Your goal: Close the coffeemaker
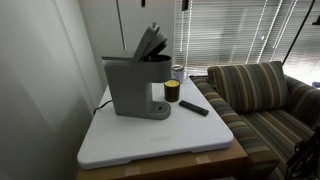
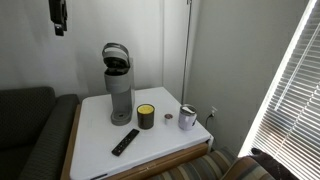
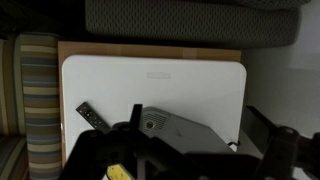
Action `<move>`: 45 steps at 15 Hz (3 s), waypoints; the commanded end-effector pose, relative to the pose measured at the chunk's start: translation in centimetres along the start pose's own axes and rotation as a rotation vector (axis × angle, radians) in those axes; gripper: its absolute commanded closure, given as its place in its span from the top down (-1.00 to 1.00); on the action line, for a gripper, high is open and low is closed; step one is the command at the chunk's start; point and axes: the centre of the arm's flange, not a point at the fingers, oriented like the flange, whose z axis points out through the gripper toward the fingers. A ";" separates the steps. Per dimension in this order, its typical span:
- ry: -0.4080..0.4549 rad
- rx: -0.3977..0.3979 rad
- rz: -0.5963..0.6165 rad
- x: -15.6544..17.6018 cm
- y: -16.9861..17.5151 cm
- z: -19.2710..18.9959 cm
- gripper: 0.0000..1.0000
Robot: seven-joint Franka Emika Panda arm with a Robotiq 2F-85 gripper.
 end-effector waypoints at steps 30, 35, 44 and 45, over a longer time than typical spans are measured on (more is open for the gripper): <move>0.299 -0.120 0.269 14.9 -5.9 -0.7 -1.00; 0.389 -0.309 0.294 15.8 -4.6 0.3 -1.00; 0.370 -0.324 0.296 14.4 -5.3 -1.5 -1.00; 0.365 -0.309 0.295 14.4 -5.4 -1.7 -1.00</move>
